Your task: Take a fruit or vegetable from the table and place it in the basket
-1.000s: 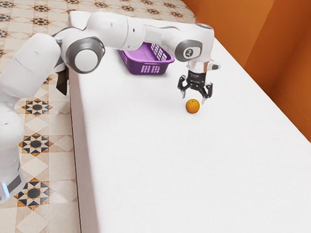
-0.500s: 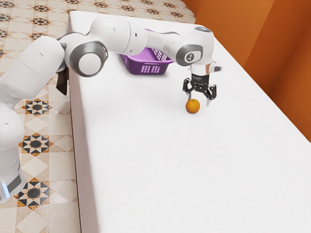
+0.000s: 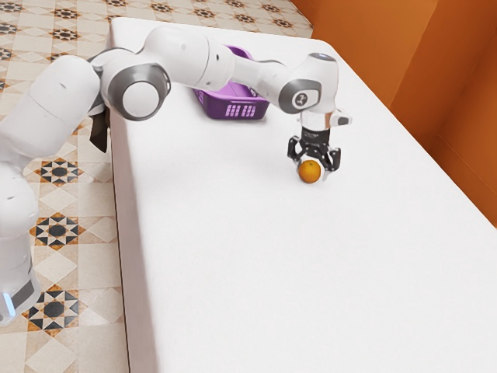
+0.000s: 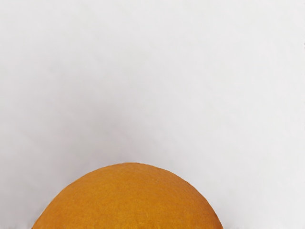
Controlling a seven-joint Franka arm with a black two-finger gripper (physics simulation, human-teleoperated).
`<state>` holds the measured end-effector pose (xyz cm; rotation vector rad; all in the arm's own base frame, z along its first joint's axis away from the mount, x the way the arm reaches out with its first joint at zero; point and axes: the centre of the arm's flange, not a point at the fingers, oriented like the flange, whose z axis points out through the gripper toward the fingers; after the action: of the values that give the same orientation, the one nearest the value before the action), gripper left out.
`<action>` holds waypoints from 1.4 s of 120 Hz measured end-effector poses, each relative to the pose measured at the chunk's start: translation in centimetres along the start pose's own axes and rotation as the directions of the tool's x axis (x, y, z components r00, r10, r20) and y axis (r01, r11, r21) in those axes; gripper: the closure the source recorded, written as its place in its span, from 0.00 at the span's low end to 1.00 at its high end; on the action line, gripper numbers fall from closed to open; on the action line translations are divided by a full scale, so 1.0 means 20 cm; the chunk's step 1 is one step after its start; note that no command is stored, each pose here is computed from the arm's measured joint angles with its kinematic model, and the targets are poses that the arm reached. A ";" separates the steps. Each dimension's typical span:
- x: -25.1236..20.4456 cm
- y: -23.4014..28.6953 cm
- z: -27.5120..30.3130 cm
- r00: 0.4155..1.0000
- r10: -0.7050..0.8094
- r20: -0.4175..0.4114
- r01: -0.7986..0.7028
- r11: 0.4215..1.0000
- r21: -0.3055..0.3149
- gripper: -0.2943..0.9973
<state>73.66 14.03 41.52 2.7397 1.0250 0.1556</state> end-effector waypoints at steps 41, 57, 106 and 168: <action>-0.03 0.05 -0.26 0.998 -0.010 -0.070 0.009 1.000 -0.016 0.56; -0.04 -0.11 -0.70 0.978 -0.071 -0.195 0.072 0.997 -0.006 0.55; 0.20 -1.45 -1.16 0.832 -0.464 -0.303 0.483 0.876 -0.015 0.54; 0.59 -1.79 -1.04 0.764 -0.542 -0.350 0.532 0.836 -0.133 0.41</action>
<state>56.15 51.53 53.57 2.3072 1.8521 0.6083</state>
